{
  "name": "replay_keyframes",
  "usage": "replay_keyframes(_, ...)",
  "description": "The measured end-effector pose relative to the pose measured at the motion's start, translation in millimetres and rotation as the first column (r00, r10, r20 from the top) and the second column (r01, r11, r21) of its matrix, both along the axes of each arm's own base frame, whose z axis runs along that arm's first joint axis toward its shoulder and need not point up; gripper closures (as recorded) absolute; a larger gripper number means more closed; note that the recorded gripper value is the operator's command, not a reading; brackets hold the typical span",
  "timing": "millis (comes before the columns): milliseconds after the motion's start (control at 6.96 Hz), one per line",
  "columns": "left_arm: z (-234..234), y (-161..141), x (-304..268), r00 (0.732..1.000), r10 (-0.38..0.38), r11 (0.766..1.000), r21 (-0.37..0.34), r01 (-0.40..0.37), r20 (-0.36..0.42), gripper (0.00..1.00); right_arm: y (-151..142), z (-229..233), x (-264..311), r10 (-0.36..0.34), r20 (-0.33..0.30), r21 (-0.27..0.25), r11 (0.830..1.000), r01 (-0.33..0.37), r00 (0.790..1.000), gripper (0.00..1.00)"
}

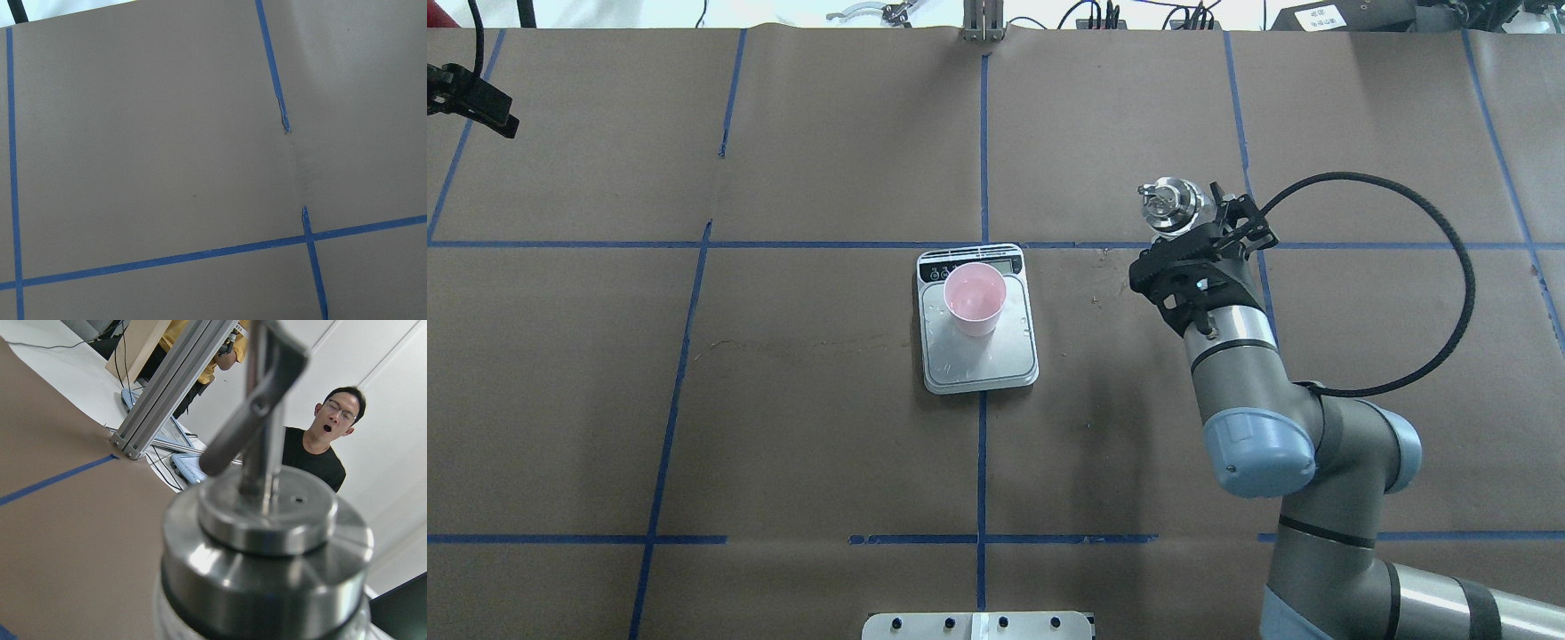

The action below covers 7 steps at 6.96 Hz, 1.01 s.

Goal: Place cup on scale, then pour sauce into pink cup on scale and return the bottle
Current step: 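Carry the bottle with the right gripper over the pink cup and tilt it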

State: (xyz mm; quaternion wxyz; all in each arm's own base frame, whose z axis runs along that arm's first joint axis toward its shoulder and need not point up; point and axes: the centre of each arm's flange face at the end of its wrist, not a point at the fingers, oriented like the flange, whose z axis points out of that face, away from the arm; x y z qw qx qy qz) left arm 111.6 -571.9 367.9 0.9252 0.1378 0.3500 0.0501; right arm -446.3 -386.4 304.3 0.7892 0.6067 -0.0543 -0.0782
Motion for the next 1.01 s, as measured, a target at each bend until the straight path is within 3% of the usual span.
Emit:
replay_keyframes(144, 13, -8, -16, 1.000, 0.017, 1.000, 0.017, -0.018, 0.024, 0.00, 4, -21, -19, 0.006, -0.128, 0.008, 1.000, -0.005, 0.992, 1.00)
replay_keyframes(287, 25, -15, -32, 0.998, 0.036, 0.999, 0.034, -0.038, 0.048, 0.00, 6, -39, -34, -0.001, -0.265, 0.006, 1.000, 0.003, 0.964, 1.00)
replay_keyframes(431, 43, -18, -43, 0.995, 0.064, 0.997, 0.044, -0.067, 0.071, 0.00, 6, -51, -40, -0.014, -0.409, 0.013, 1.000, 0.021, 0.913, 1.00)
replay_keyframes(718, 69, -15, -57, 0.991, 0.099, 0.993, 0.057, -0.105, 0.093, 0.00, 3, -54, -44, -0.008, -0.626, 0.039, 0.998, 0.041, 0.780, 1.00)
replay_keyframes(862, 73, -15, -60, 0.990, 0.102, 0.992, 0.059, -0.108, 0.095, 0.00, 2, -47, -48, 0.005, -0.700, 0.044, 0.998, 0.036, 0.714, 1.00)
replay_keyframes(1005, 74, -14, -61, 0.990, 0.104, 0.992, 0.059, -0.110, 0.096, 0.00, 2, -40, -55, 0.014, -0.742, 0.048, 0.998, 0.032, 0.670, 1.00)
